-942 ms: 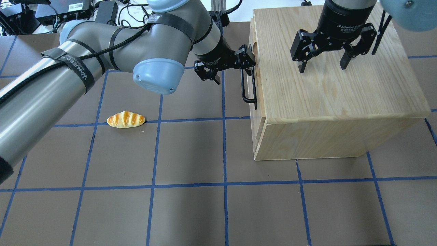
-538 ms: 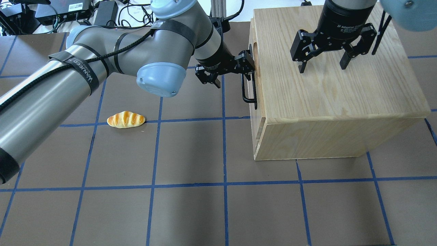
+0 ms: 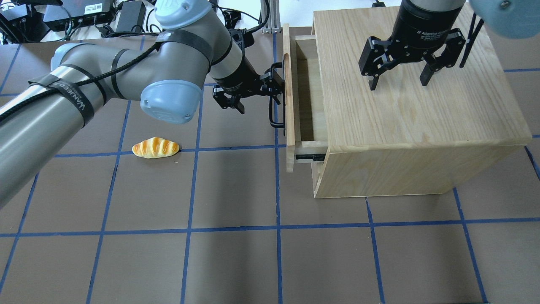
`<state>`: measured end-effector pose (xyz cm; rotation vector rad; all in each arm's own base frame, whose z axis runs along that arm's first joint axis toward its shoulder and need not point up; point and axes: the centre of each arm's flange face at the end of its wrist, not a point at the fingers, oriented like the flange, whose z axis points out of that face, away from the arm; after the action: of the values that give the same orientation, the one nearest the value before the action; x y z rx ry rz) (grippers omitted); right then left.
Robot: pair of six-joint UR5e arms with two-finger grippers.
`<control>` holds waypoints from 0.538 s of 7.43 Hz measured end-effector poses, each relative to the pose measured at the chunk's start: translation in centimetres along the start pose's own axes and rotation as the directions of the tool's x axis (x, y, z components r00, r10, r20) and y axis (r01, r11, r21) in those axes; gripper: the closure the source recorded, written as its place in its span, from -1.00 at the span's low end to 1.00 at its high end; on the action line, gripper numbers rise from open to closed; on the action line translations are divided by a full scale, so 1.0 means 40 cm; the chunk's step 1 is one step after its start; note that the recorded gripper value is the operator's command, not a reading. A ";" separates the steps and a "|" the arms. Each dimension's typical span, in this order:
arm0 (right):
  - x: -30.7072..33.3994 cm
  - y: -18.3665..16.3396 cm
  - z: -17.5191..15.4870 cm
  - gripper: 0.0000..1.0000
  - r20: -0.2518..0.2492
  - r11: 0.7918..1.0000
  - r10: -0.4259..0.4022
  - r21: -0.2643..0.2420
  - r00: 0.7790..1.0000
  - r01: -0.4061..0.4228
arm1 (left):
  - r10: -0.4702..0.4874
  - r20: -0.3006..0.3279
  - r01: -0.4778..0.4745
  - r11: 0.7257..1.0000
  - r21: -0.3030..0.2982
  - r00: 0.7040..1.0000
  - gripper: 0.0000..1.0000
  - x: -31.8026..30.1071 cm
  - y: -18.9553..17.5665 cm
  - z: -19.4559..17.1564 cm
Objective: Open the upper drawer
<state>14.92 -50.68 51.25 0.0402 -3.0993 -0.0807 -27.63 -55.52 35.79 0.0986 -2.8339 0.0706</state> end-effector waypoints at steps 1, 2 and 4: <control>0.000 0.000 0.000 -1.00 0.000 1.000 0.000 0.000 1.000 0.000 | -0.019 0.015 0.019 1.000 0.002 1.000 -1.00 -0.037 -0.008 -0.026; 0.000 0.000 0.000 -1.00 0.000 1.000 0.000 0.000 1.000 0.000 | -0.027 0.026 0.027 1.000 -0.005 0.999 -1.00 -0.072 -0.011 -0.056; 0.000 0.000 0.000 -1.00 0.000 1.000 0.001 0.000 1.000 -0.001 | -0.025 0.040 0.027 0.999 -0.032 0.999 -1.00 -0.170 -0.021 -0.114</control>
<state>14.92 -50.68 51.24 0.0389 -3.0993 -0.0809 -19.73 -55.69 38.11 0.1311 -2.8716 0.0168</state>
